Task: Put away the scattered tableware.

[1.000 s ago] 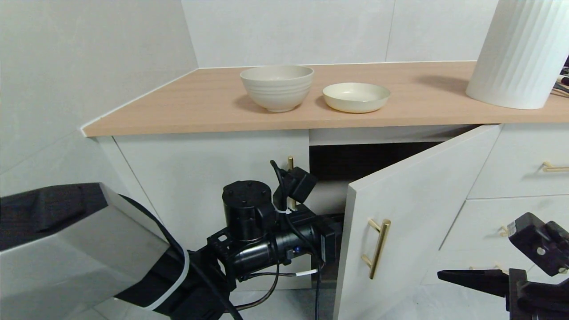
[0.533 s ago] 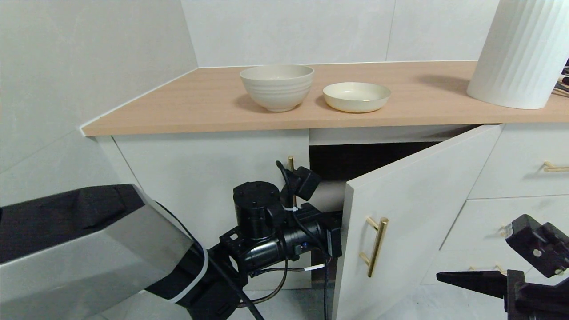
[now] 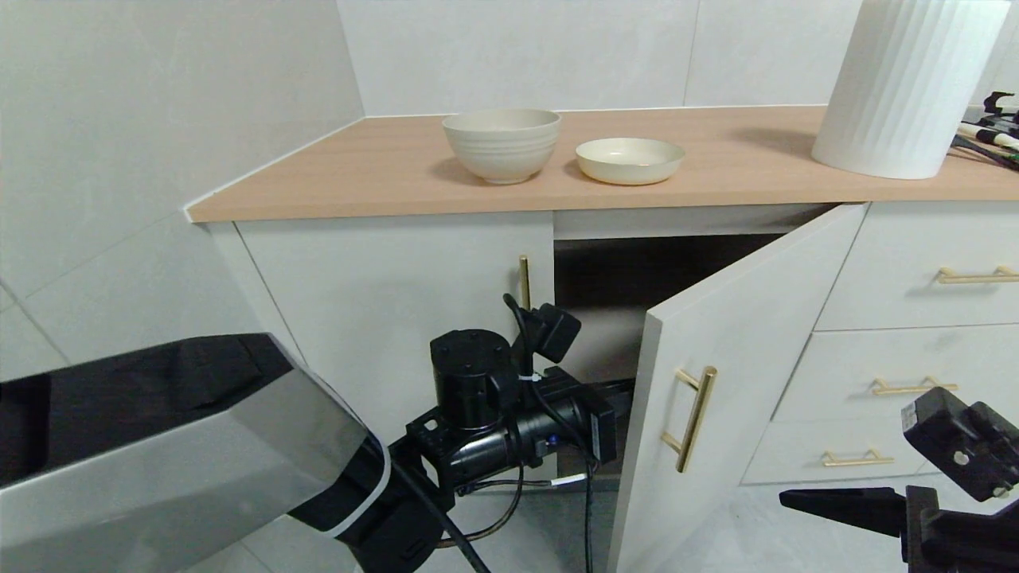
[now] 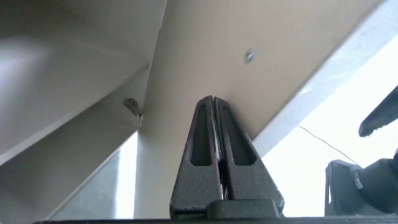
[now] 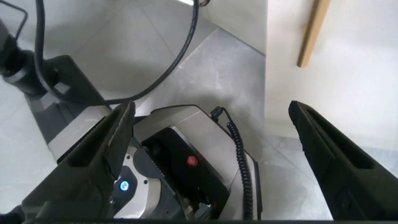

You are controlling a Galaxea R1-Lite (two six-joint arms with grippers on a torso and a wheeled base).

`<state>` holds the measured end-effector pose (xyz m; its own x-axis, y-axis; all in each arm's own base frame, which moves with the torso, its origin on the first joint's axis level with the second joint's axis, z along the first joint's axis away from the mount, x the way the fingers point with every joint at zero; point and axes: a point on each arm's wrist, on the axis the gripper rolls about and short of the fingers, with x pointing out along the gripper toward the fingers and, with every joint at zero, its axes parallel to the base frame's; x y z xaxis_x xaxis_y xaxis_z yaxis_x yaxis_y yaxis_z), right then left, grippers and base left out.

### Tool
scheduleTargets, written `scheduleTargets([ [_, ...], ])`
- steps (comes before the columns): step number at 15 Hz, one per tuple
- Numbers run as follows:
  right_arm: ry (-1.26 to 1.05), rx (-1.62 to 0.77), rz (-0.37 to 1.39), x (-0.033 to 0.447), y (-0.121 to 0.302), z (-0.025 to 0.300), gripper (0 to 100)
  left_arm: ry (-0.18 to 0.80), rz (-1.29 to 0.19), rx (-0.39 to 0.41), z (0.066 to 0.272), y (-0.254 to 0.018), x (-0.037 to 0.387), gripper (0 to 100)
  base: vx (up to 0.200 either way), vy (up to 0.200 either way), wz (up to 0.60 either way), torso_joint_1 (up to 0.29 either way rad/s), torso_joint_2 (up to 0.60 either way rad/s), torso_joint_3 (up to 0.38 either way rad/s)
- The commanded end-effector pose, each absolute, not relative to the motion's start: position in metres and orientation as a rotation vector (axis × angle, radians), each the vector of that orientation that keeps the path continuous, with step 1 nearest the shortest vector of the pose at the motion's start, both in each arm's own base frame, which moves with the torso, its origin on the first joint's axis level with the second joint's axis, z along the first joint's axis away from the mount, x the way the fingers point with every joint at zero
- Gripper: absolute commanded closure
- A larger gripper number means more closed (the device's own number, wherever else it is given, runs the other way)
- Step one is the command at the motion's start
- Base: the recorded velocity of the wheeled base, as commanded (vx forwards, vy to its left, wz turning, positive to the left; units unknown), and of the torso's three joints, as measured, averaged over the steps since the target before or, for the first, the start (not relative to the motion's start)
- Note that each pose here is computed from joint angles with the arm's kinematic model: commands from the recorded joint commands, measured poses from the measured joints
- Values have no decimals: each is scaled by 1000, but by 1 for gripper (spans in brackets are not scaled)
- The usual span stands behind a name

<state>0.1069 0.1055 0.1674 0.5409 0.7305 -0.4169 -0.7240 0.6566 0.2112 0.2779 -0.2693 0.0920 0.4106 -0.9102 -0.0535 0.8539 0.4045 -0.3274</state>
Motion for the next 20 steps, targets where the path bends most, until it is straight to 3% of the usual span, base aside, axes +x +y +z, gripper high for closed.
scheduleTargets([
  [1,506,11,871,107,107,167,0,243,-1125,-265,89,-270,279,100,0,0,0,0,0,0],
  [6,512,7,890,105,109,166,0,186,-1111,-274,95,-294,280,100,0,0,0,0,0,0],
  [12,508,4,904,102,109,166,0,209,-1111,-263,88,-296,276,100,0,0,0,0,0,0],
  [17,510,4,902,102,109,165,0,228,-1106,-258,78,-298,278,100,-200,0,0,5,5,0],
  [20,507,5,903,102,108,166,0,231,-1101,-258,74,-299,281,100,0,0,0,0,0,0],
])
